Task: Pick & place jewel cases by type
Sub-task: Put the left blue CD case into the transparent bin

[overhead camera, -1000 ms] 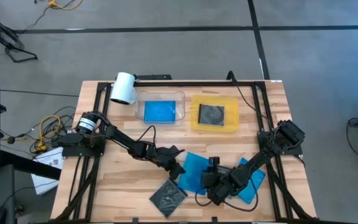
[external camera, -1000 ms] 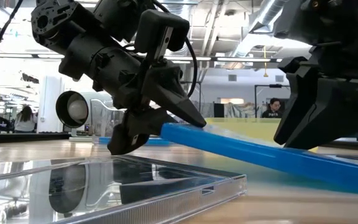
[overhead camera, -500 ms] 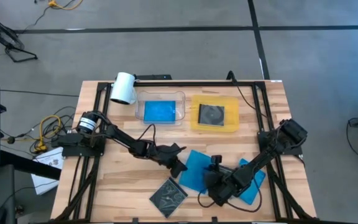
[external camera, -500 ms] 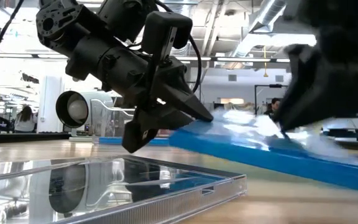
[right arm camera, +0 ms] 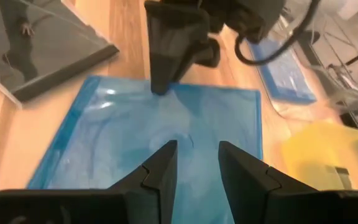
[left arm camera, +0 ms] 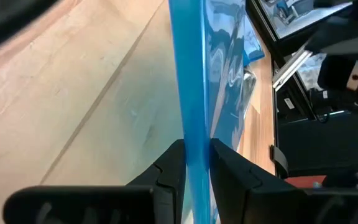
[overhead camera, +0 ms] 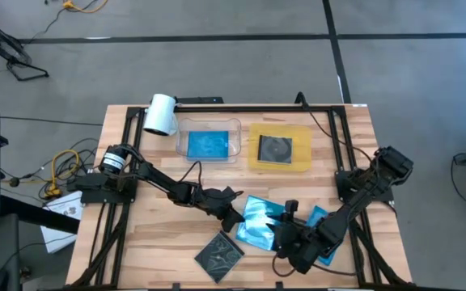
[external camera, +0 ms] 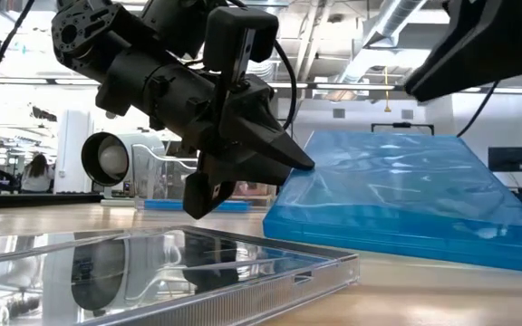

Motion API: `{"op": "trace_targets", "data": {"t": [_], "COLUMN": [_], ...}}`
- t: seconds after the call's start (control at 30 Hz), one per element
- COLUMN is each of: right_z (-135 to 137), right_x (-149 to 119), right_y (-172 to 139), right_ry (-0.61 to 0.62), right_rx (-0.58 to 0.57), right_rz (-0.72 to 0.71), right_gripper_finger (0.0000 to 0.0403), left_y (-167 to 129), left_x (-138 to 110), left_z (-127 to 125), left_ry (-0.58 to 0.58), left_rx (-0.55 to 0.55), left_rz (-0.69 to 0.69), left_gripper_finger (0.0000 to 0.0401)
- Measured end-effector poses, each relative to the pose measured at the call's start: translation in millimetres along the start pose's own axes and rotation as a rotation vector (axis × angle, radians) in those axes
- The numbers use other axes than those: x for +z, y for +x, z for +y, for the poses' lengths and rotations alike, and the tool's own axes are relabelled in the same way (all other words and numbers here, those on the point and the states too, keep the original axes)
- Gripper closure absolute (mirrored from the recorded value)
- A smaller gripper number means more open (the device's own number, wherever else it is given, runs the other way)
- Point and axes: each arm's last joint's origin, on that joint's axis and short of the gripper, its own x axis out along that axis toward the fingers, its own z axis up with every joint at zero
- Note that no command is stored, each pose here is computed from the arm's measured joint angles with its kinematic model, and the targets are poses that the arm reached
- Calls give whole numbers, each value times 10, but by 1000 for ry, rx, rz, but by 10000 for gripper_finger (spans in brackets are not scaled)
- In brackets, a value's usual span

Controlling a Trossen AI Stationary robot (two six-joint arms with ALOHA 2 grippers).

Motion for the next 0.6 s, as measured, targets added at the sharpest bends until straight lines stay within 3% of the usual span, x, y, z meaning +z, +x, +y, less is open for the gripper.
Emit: {"op": "trace_targets", "data": {"t": [0.3, 0.6], "right_z": [-76, -52], "right_x": [-185, -240], "right_y": [-74, -107], "right_ry": [67, 108], "right_rx": [-15, 72], "right_rz": [158, 270], "right_gripper_finger": [291, 291], "left_y": [-3, -6], "left_x": [7, 26], "left_z": [7, 12], "left_ry": [4, 2], "left_rx": [2, -2], "left_rz": [-2, -11], "left_gripper_finger": [348, 348]}}
